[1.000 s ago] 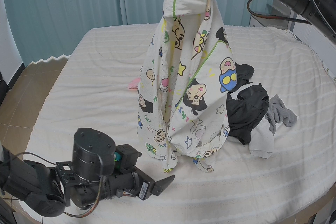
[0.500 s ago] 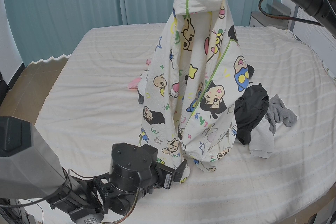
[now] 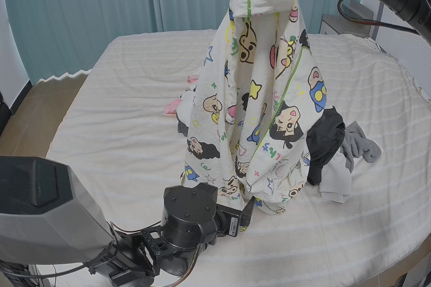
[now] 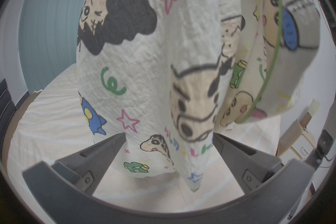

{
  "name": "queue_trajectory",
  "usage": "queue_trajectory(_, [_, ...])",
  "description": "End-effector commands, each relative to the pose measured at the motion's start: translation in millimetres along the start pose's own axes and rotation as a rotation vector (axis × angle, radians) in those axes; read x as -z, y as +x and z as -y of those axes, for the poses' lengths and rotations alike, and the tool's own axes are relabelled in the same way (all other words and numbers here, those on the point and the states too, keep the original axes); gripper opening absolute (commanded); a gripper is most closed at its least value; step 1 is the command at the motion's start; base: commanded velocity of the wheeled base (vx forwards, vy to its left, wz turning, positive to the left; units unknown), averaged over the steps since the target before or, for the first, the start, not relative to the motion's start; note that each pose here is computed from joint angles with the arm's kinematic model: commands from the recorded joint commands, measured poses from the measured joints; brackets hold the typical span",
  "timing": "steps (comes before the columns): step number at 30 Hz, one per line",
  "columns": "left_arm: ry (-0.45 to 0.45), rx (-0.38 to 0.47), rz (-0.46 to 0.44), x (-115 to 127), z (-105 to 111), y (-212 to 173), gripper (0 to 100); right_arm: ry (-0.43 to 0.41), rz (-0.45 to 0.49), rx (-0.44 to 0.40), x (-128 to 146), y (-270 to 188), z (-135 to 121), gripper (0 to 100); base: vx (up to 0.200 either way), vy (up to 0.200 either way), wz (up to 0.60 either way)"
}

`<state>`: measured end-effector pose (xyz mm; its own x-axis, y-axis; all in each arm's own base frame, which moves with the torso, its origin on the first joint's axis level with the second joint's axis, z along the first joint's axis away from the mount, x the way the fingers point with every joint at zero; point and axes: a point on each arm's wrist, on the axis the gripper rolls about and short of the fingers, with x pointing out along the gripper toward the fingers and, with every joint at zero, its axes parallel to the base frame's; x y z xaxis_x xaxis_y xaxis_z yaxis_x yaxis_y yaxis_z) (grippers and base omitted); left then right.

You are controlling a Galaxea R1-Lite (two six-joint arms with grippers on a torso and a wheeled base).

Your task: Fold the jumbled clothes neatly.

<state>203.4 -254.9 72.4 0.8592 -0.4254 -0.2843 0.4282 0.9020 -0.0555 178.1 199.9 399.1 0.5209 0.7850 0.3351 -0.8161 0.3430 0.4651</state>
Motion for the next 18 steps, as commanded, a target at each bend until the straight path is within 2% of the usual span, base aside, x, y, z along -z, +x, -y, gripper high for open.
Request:
queue_trajectory(1, [0.001, -0.016, -0.001, 5.8, 3.9, 9.2, 100, 0.000, -0.010, 0.010, 2.8, -2.5, 2.1, 0, 0.000, 0.000, 0.00])
queue_trajectory(2, [0.004, -0.024, -0.006, 8.1, 3.8, 10.3, 100, 0.002, -0.012, 0.011, 2.6, -4.3, 2.2, 0, 0.000, 0.000, 0.00])
queue_trajectory(3, [0.004, -0.024, -0.009, 8.9, 3.7, 10.4, 0, 0.002, -0.013, 0.014, 3.1, -4.8, 2.9, 0, 0.000, 0.000, 0.00])
queue_trajectory(12, [0.013, -0.031, -0.035, 14.6, -1.1, 3.0, 0, -0.017, 0.011, 0.060, -5.9, -16.8, 12.3, 0, 0.000, 0.000, 0.00])
queue_trajectory(16, [-0.023, -0.031, 0.014, -4.3, -9.3, -12.7, 0, -0.030, 0.020, 0.106, -10.3, -31.9, 21.0, 0, 0.000, 0.000, 0.00])
queue_trajectory(18, [-0.059, -0.059, 0.061, -21.6, -24.8, -22.1, 0, -0.043, 0.031, 0.145, -14.8, -45.2, 27.4, 0, 0.000, 0.000, 0.00])
